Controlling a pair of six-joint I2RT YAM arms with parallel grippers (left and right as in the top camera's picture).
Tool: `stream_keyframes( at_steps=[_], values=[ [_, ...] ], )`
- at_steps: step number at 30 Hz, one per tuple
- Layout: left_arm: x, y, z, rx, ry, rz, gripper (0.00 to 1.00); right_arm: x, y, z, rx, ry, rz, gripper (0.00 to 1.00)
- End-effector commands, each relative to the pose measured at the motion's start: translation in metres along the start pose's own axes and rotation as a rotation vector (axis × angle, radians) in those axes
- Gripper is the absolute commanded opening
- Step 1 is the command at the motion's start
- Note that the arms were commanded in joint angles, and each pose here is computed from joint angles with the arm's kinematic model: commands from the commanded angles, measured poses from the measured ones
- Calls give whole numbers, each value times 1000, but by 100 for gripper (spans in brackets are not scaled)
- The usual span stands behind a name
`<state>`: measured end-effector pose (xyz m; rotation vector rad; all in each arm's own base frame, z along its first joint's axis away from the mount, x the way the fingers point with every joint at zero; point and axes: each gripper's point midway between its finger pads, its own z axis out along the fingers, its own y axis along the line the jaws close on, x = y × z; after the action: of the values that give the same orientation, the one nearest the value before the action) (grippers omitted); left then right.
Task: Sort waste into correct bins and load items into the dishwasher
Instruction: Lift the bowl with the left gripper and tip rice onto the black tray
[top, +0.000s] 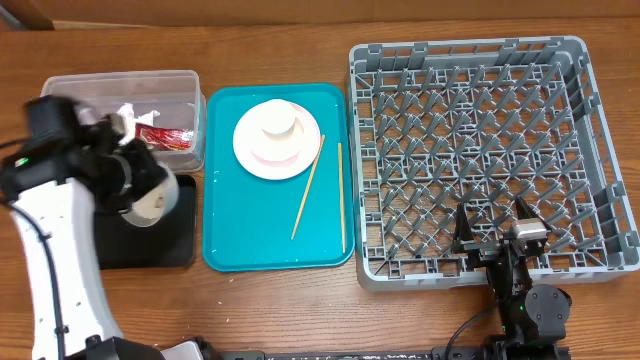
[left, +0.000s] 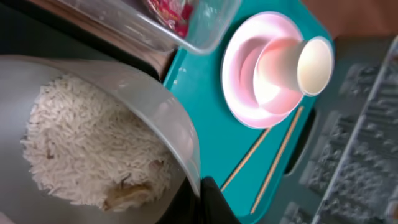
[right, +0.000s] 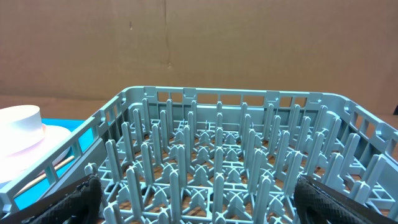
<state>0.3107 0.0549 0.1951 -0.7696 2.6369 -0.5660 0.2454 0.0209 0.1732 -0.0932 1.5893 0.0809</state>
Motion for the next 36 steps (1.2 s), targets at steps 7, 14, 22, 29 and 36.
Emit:
stream_keyframes(
  at_steps=[7,14,22,29,36],
  values=[
    [-20,28,-5,435,-130,-137,4,2,0,0,-2,-3,-1,100],
    [-20,65,-6,588,-242,-234,4,2,0,0,-2,-3,-1,100],
    [-19,75,-25,755,-344,-227,4,2,0,0,-2,-3,-1,100],
    [-23,62,-42,866,-382,-145,4,2,0,0,-2,-3,-1,100],
    [-26,62,-45,871,-398,-121,4,2,0,0,-2,-3,-1,100]
  ],
)
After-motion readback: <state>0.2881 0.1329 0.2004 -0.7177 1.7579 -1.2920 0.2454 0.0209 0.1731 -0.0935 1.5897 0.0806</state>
